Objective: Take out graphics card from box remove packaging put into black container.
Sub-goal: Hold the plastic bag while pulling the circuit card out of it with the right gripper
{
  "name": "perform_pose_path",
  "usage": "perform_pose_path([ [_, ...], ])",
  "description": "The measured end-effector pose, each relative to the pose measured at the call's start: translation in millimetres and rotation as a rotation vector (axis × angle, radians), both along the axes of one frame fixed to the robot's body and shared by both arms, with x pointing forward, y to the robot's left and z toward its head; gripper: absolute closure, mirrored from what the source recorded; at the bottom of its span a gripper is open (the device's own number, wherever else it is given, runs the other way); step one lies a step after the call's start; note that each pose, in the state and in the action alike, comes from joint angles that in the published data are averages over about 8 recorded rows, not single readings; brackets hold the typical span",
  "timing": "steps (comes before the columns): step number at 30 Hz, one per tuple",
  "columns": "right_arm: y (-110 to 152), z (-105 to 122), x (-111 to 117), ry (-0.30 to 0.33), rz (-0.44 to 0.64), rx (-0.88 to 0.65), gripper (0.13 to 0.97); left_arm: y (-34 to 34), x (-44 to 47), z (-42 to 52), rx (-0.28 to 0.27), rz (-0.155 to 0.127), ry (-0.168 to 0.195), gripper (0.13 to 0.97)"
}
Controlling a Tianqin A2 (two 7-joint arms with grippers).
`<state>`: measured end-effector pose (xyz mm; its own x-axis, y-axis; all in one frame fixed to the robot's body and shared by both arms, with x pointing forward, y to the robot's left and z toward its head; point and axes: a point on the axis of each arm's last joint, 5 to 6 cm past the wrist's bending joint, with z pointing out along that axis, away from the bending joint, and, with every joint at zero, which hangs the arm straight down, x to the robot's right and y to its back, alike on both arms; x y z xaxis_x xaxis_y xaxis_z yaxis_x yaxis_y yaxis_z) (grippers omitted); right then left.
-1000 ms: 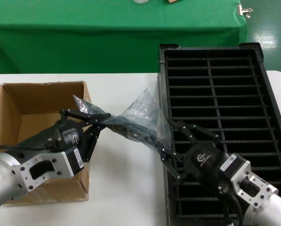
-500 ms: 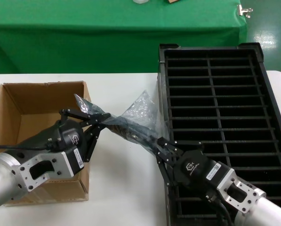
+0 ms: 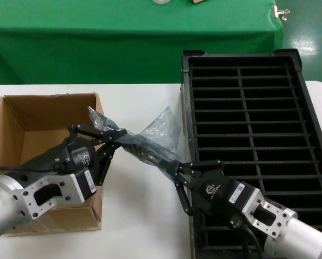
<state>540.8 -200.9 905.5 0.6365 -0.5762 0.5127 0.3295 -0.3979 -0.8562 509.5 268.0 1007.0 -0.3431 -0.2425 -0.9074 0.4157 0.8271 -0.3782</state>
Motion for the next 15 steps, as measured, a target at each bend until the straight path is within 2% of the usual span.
perform_pose_path([
  [15,4.2,1.7,1.8,0.027,0.015,0.031,0.960,0.0,0.0,0.0,0.000,0.000,0.000,0.958],
])
